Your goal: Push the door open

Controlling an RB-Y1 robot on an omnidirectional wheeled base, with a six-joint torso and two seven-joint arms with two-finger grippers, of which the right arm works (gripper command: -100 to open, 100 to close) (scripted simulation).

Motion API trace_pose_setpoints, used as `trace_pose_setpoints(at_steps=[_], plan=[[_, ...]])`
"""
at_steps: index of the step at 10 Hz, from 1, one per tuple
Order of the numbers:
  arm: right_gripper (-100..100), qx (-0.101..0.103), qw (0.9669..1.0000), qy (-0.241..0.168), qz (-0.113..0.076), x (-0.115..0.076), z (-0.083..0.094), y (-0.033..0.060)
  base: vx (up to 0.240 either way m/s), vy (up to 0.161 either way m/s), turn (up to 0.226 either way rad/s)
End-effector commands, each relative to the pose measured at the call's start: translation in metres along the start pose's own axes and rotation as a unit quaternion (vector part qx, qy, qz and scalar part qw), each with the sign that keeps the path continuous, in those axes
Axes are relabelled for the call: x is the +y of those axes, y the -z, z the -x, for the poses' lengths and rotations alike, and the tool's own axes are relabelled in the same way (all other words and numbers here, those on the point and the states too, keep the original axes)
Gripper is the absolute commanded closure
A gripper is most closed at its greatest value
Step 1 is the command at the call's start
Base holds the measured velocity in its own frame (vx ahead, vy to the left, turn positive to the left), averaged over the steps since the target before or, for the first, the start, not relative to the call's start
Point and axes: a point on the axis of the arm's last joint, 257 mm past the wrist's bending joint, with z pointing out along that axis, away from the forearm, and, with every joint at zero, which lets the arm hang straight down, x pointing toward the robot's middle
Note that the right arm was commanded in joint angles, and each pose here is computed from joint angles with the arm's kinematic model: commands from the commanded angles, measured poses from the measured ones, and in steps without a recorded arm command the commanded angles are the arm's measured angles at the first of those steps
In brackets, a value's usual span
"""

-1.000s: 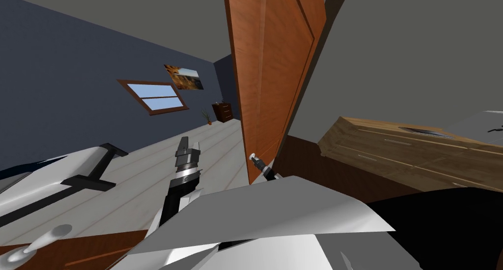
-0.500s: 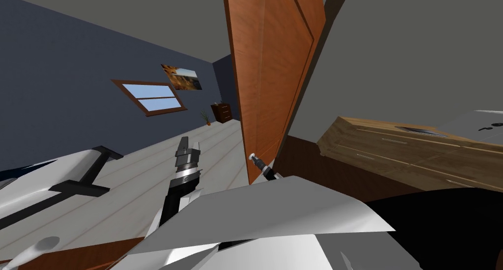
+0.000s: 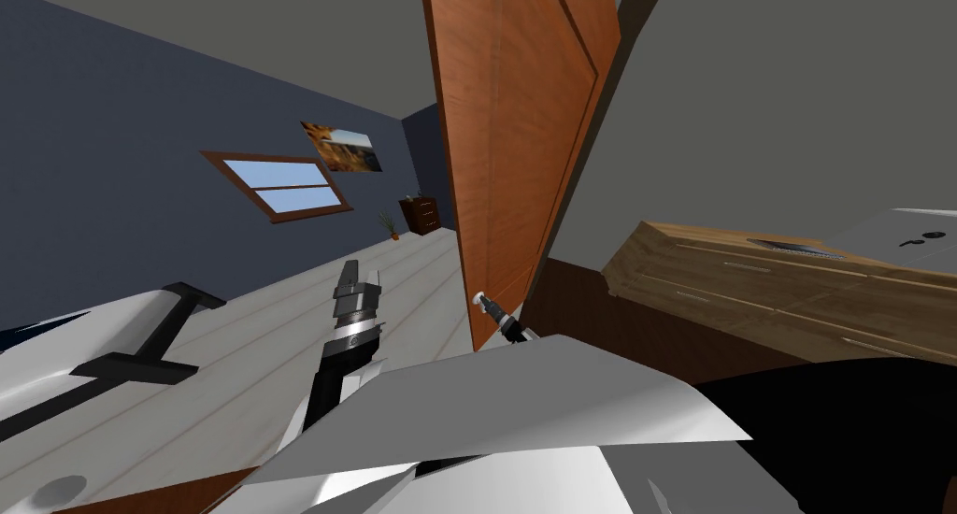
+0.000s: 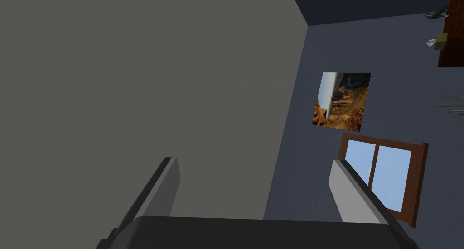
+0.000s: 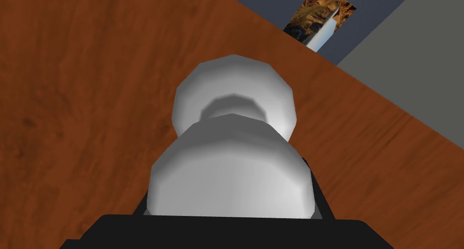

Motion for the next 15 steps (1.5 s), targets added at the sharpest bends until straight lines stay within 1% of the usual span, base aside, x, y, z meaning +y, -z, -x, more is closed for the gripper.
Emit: trace_pose_setpoints(at_steps=[1, 2, 3, 4, 5, 6, 7, 8, 9, 11, 12, 13, 14, 15], plan=[[100, -0.006, 0.9996, -0.027, -0.005, -0.0046, 0.0072, -0.0002, 0.032, 0.025, -0.032], [100, -0.008, 0.9989, -0.045, -0.005, -0.0047, 0.0080, -0.0012, 0.044, 0.048, -0.058], [100, -0.008, 0.9986, -0.052, -0.005, -0.0047, 0.0080, -0.0012, 0.036, 0.044, -0.038], [100, -0.010, 0.9971, -0.075, -0.005, -0.0049, 0.0088, -0.0022, 0.038, 0.044, -0.037], [100, -0.010, 0.9969, -0.077, -0.005, -0.0049, 0.0088, -0.0022, 0.029, 0.028, -0.029], [100, -0.012, 0.9948, -0.101, -0.005, -0.0052, 0.0096, -0.0031, 0.031, 0.029, -0.047], [100, -0.012, 0.9947, -0.102, -0.005, -0.0052, 0.0096, -0.0031, 0.030, 0.025, -0.019], [100, -0.014, 0.9919, -0.126, -0.006, -0.0055, 0.0104, -0.0040, 0.033, 0.028, -0.044], [100, -0.014, 0.9917, -0.127, -0.006, -0.0055, 0.0104, -0.0040, 0.026, 0.025, -0.020], [100, -0.018, 0.9852, -0.171, -0.006, -0.0058, 0.0116, -0.0061, 0.039, 0.041, -0.059], [100, -0.018, 0.9839, -0.178, -0.005, -0.0058, 0.0116, -0.0061, 0.040, 0.039, -0.027], [100, -0.020, 0.9795, -0.200, -0.005, -0.0060, 0.0122, -0.0072, 0.032, 0.034, -0.033], [100, -0.020, 0.9789, -0.203, -0.005, -0.0060, 0.0122, -0.0072, 0.033, 0.024, -0.026], [100, -0.022, 0.9736, -0.227, -0.005, -0.0063, 0.0128, -0.0082, 0.037, 0.036, -0.040]])
